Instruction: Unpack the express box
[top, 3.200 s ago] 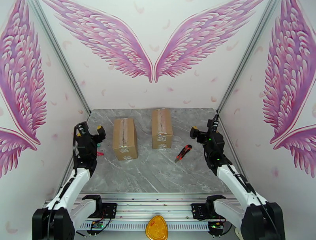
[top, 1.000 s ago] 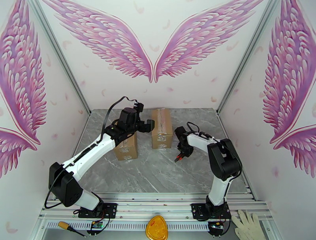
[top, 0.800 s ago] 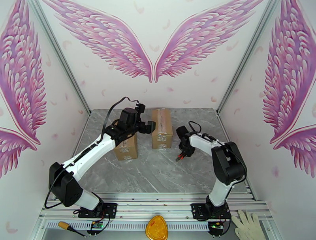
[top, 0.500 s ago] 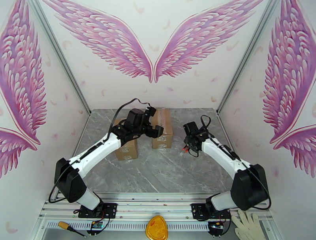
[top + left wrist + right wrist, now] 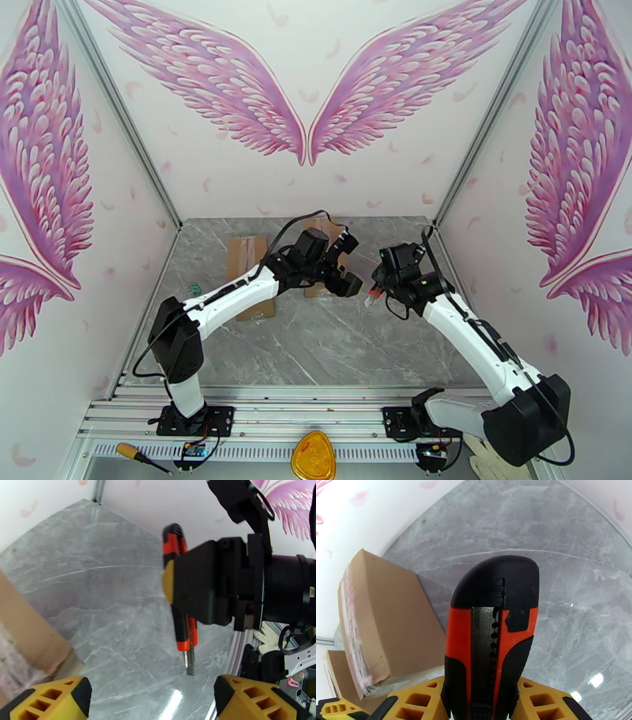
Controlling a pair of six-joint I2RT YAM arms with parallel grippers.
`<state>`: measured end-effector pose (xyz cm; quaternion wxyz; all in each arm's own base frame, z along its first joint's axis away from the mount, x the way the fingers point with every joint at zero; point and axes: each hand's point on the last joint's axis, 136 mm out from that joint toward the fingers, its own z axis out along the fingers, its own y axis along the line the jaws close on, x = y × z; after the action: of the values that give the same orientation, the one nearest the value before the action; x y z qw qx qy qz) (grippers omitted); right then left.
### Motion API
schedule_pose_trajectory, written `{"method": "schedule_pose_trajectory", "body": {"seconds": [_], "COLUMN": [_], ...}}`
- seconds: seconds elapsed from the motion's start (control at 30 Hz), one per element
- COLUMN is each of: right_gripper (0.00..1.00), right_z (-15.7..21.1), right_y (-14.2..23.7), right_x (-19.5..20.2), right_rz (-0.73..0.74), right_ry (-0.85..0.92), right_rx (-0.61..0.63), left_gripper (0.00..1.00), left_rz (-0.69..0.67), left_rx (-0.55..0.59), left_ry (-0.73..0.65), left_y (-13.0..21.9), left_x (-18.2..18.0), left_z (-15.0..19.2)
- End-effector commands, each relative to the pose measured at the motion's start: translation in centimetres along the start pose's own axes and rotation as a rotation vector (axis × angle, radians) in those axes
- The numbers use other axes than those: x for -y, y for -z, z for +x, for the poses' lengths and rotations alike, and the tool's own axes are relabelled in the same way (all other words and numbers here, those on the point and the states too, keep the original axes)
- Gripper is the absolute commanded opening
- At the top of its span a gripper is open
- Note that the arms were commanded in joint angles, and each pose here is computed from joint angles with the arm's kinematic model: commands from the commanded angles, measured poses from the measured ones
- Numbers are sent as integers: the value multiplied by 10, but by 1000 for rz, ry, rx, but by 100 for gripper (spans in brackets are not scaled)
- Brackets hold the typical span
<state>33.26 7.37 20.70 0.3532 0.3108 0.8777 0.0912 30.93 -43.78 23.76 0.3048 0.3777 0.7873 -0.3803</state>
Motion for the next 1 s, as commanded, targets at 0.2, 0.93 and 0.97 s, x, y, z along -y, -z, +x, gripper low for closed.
{"method": "schedule_pose_trajectory", "body": {"seconds": [0.2,0.93,0.97], "right_gripper": [42,45,46], "right_z": [-10,-26,-27], "right_y": [21,52,53], "right_x": [-27,-62,-63], "right_rz": [-112,-344,-352], "right_ry": [36,13,14], "right_rx": [35,101,106], "left_gripper": [83,32,29], "left_rz": [143,292,299], "left_rx": [-2,62,66], "left_ry": [33,88,87], "left_y": [-25,-33,-32], "left_x": [18,24,24], "left_z": [-6,-30,-32]}}
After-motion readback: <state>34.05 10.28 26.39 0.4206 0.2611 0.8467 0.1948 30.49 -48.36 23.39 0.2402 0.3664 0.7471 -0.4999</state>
